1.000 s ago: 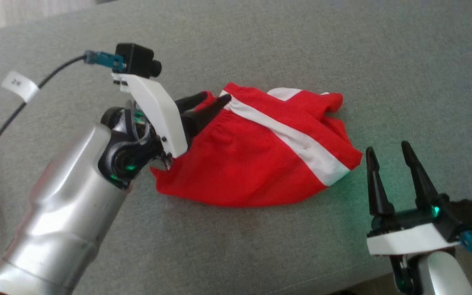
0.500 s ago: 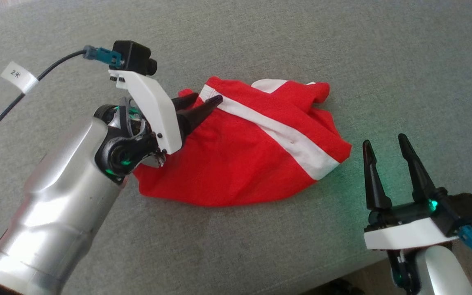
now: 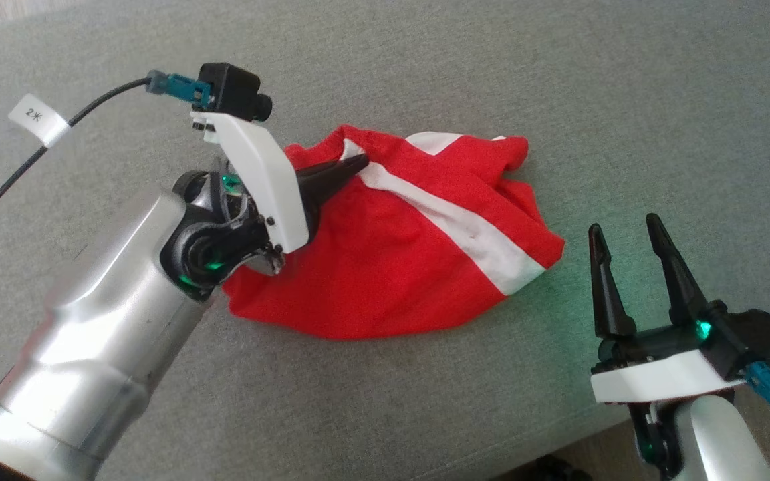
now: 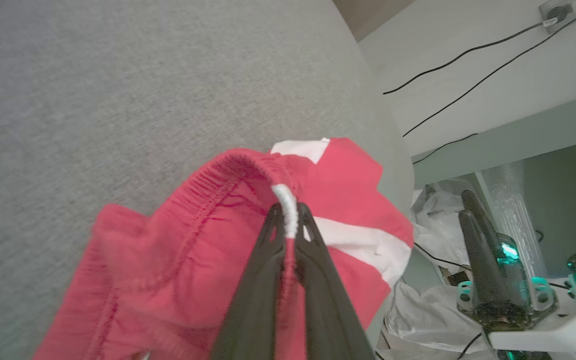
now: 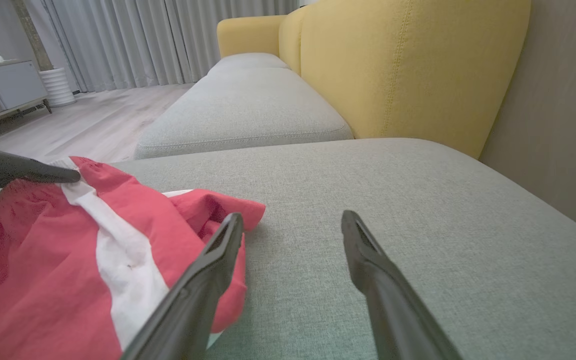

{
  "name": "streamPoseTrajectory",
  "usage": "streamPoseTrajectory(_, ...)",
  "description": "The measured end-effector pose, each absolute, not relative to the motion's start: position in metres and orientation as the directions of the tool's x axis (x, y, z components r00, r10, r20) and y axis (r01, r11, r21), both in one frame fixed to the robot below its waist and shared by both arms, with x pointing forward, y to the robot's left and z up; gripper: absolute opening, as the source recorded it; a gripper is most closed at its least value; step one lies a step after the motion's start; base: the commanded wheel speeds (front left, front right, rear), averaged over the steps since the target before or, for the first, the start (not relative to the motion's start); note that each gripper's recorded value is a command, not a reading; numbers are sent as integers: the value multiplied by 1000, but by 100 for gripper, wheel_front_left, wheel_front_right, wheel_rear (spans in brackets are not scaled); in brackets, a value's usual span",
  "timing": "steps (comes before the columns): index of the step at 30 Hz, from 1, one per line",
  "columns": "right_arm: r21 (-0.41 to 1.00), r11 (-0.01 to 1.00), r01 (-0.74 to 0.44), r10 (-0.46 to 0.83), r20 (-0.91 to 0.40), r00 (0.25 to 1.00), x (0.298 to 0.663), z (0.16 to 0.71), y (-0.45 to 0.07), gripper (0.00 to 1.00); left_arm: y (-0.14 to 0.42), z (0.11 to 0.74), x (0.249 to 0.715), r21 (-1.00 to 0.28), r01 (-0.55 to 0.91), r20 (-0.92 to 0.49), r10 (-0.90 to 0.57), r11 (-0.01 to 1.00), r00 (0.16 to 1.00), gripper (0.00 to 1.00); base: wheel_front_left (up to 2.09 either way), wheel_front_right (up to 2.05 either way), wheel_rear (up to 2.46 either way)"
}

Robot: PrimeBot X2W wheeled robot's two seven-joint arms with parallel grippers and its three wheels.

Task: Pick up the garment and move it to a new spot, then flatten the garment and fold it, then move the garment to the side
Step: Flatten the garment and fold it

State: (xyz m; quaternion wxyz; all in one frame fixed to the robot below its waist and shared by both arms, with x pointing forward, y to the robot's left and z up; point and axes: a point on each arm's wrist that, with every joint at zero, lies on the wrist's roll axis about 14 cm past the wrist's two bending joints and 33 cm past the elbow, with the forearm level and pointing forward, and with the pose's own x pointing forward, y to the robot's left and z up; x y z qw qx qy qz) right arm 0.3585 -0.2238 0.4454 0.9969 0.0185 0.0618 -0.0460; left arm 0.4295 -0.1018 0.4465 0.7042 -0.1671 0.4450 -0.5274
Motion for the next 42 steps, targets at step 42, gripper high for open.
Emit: streamPoseTrajectory(42,298,954,-14,72,-184,980,338,421,-164,100,-7,519,404,-656,566,-156,-823,500,546,0,0,0,0)
